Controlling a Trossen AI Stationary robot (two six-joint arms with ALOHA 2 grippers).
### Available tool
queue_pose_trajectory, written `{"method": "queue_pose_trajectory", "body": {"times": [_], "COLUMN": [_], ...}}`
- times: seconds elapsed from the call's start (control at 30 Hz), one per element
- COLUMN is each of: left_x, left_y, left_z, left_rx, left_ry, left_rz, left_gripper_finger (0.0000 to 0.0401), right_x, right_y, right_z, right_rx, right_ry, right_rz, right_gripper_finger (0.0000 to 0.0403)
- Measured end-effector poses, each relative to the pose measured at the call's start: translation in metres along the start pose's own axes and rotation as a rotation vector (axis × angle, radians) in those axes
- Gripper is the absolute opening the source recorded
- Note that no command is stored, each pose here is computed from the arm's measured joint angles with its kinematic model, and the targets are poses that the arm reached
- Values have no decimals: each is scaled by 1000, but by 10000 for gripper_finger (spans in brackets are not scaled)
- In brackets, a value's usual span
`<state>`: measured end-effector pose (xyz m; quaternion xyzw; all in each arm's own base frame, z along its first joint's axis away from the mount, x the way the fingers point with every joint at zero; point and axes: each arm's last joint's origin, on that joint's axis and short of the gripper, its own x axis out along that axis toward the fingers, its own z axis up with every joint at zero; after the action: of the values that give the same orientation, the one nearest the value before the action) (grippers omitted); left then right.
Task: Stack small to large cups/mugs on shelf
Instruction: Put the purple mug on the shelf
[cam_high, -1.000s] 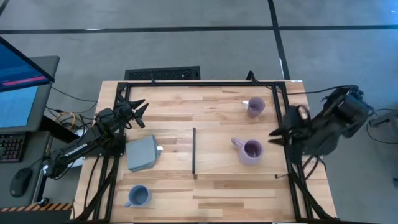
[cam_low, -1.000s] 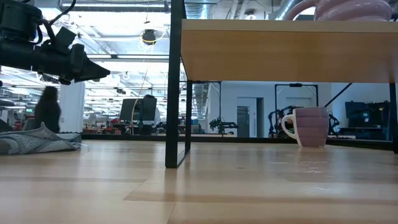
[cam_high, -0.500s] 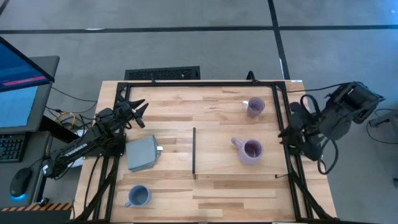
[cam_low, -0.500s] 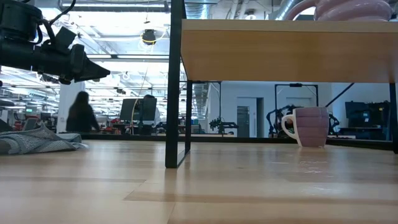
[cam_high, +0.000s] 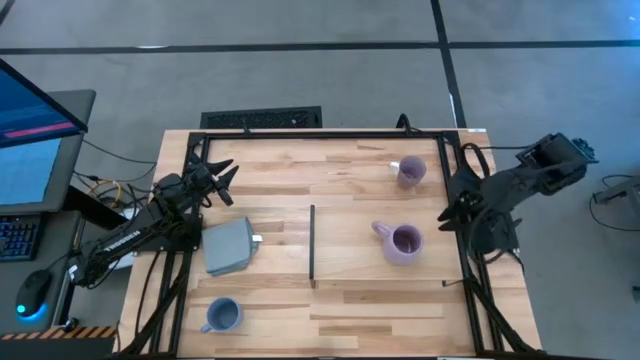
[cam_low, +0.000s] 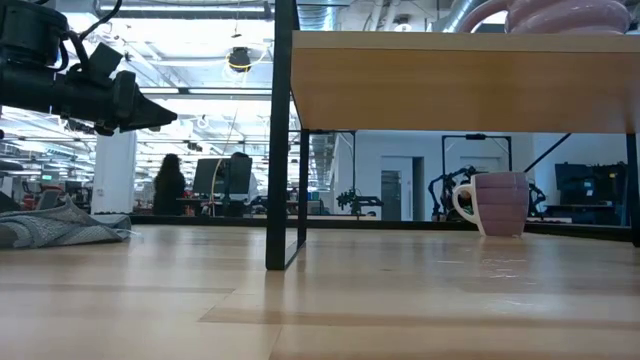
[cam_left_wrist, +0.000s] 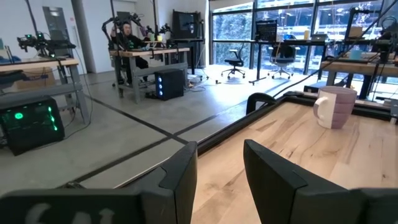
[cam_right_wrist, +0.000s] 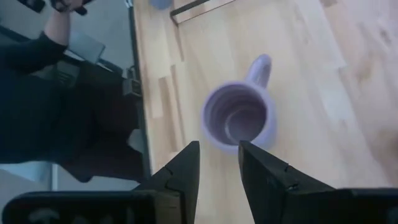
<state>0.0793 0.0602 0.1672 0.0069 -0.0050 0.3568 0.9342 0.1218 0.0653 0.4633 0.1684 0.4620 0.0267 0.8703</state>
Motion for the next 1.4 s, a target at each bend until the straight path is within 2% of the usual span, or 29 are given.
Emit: {"method": "queue_pose_trajectory", "body": {"times": [0.13,0.43,0.6,0.7,0.8,0.97,1.4], "left_x": [0,0,0,0,0,0,0], "left_y": [0,0,0,0,0,0,0], "left_z": [0,0,0,0,0,0,0], "left_rx": [5,-8,-9,-11,-12,-9,21], "left_ry": [0,0,0,0,-1,0,0], "left_rz": [0,-1,0,0,0,0,0], "left_gripper_finger": [121,121,121,121,121,121,121], "right_x": [6,32,53,64,76,100,154], "right_y": [-2,6,8,5,-2,-14,-21], "right_z": [6,25,40,48,57,70,83], "right_rx": [-54,-40,-117,-83,21,73,96], "right_ry": [-4,8,3,5,26,92,322], "right_rz": [-32,-77,-155,-216,-266,-356,-379], "right_gripper_finger": [134,134,134,134,134,134,134]}}
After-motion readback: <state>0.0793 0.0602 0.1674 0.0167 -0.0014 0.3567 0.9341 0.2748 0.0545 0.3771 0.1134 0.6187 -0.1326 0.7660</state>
